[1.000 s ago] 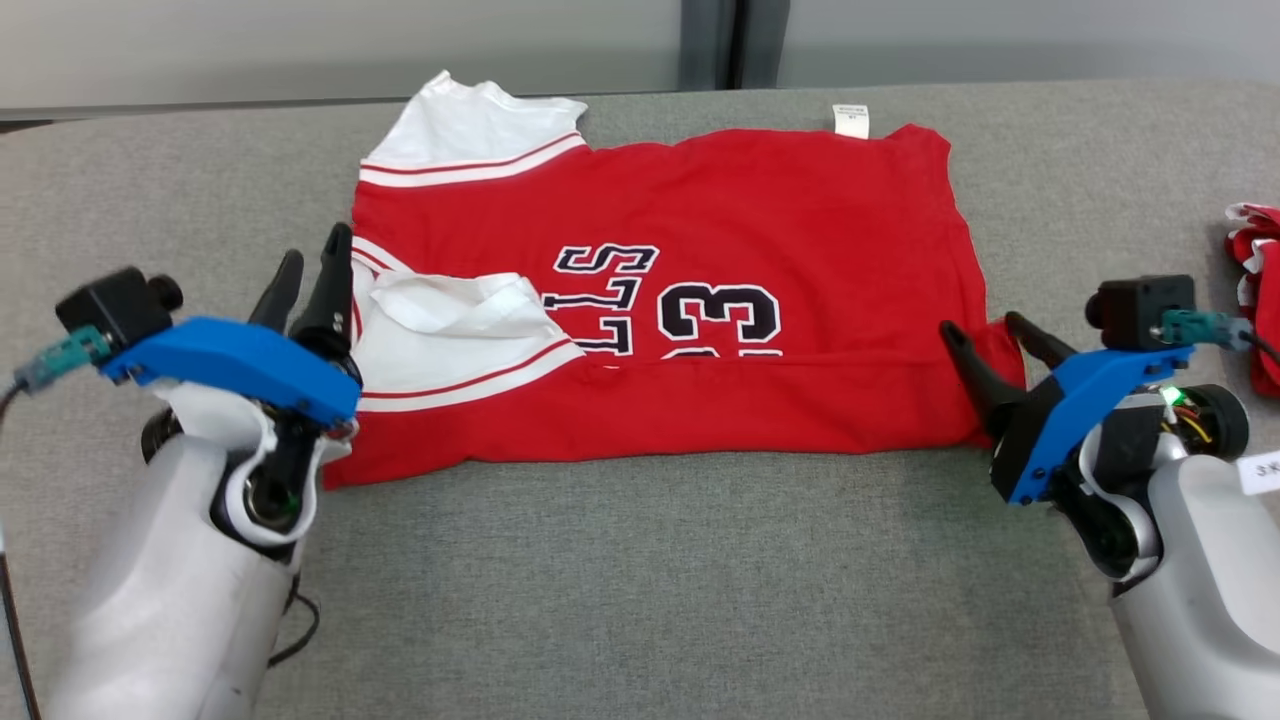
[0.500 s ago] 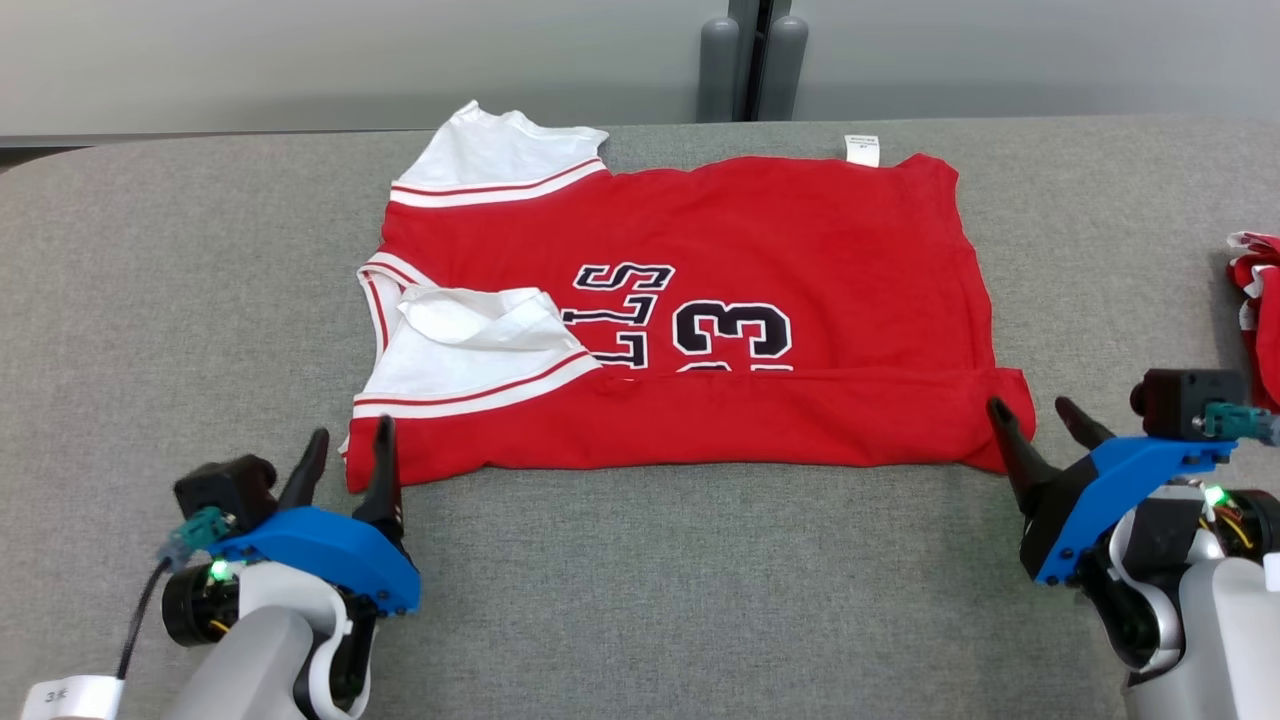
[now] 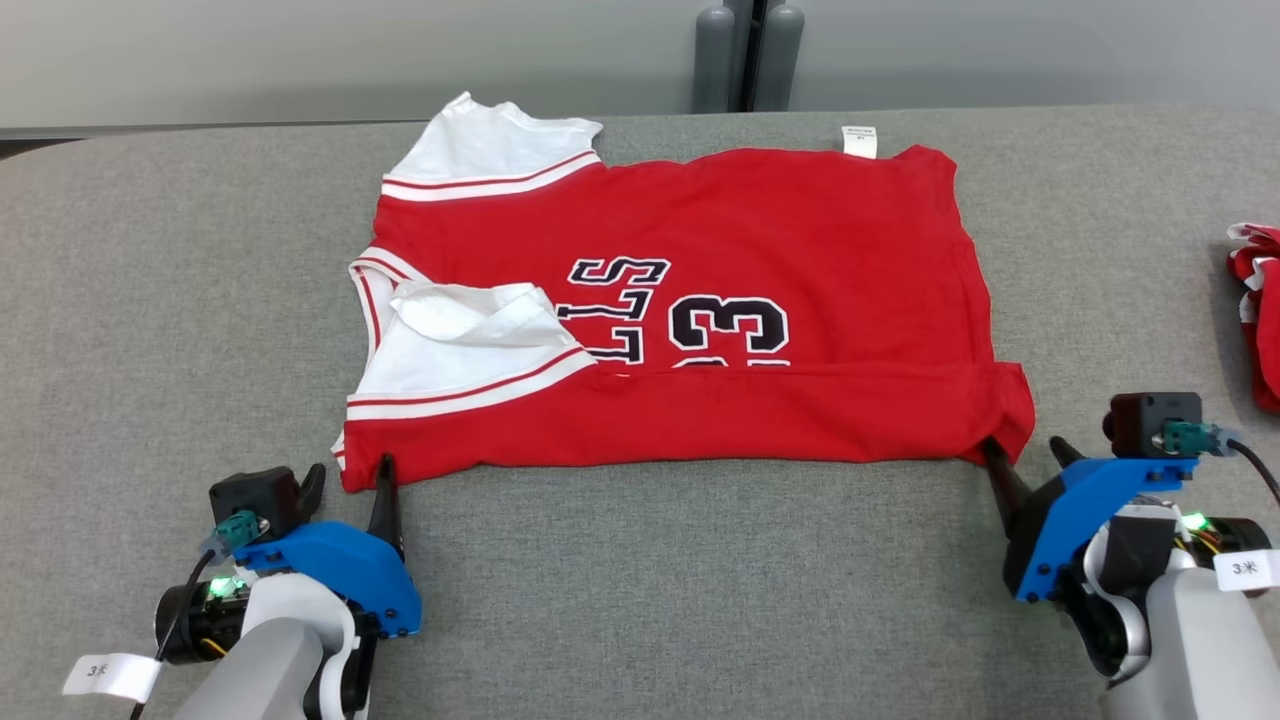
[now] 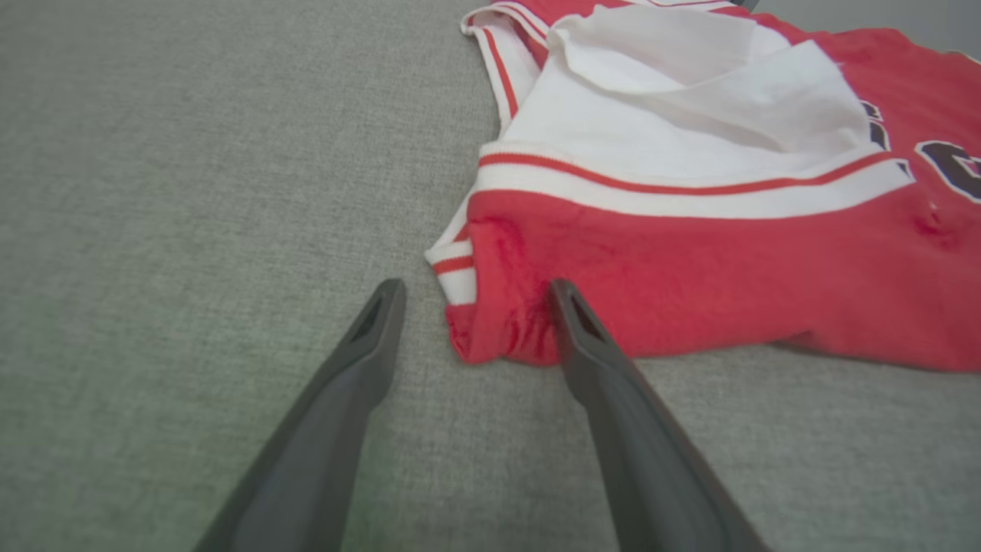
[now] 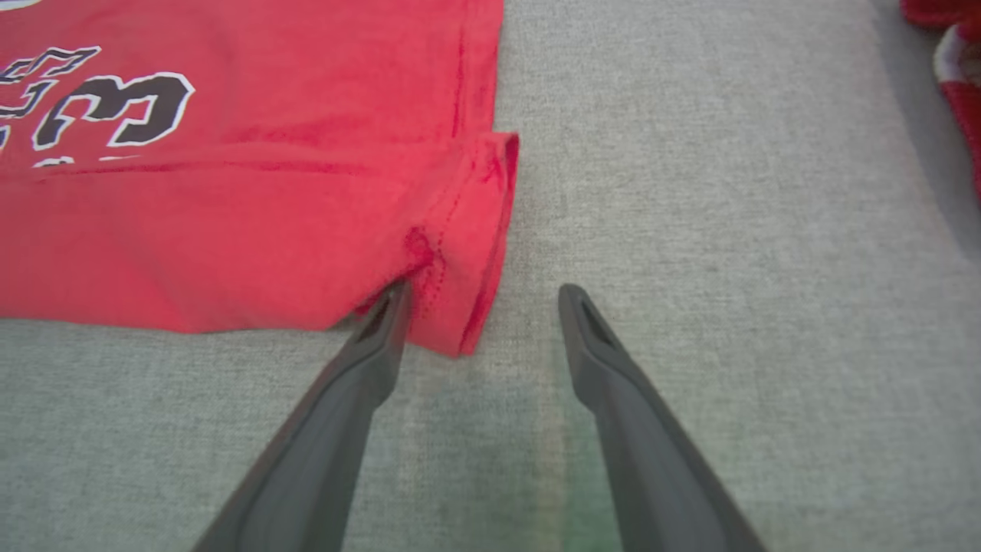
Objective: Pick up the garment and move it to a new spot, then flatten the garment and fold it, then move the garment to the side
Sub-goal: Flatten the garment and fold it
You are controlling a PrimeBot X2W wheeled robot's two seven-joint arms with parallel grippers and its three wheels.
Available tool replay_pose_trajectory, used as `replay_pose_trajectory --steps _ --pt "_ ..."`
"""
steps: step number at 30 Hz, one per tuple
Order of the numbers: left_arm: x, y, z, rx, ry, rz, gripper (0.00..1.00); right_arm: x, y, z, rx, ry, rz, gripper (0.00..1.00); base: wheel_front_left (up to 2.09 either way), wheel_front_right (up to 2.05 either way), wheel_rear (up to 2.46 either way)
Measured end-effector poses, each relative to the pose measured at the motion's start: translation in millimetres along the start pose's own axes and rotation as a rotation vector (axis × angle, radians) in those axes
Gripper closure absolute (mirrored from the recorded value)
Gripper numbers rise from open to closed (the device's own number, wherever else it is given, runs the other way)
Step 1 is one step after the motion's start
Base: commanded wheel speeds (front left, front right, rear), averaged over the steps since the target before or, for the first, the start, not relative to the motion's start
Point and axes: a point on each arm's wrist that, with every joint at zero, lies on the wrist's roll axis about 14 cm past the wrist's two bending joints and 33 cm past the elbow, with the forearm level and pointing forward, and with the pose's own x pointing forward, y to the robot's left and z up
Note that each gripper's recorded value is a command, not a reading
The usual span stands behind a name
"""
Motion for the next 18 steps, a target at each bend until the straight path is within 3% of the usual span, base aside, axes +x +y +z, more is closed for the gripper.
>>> replay_pose_trajectory --steps 12,13,14,15,18 --pt "9 -1 -8 0.002 0.058 -0.010 0.00 25 23 -12 0.006 0.074 0.064 0.00 0.00 0.00 0.00" --pt "9 -3 -10 -0.001 0.070 -0.018 0.22 26 25 -12 0.001 0.081 0.068 0.52 0.00 0.00 0.00" --pt "9 -4 -11 -0.005 0.080 -0.025 0.63 27 26 -12 0.002 0.081 0.071 0.70 0.00 0.00 0.00" --pt "10 -7 -11 -0.008 0.087 -0.037 1.00 28 27 -12 0.002 0.080 0.074 1.00 0.00 0.00 0.00" --pt "9 -17 -11 -0.030 0.092 -0.070 1.00 27 29 -7 0.006 0.062 0.077 1.00 0.00 0.00 0.00"
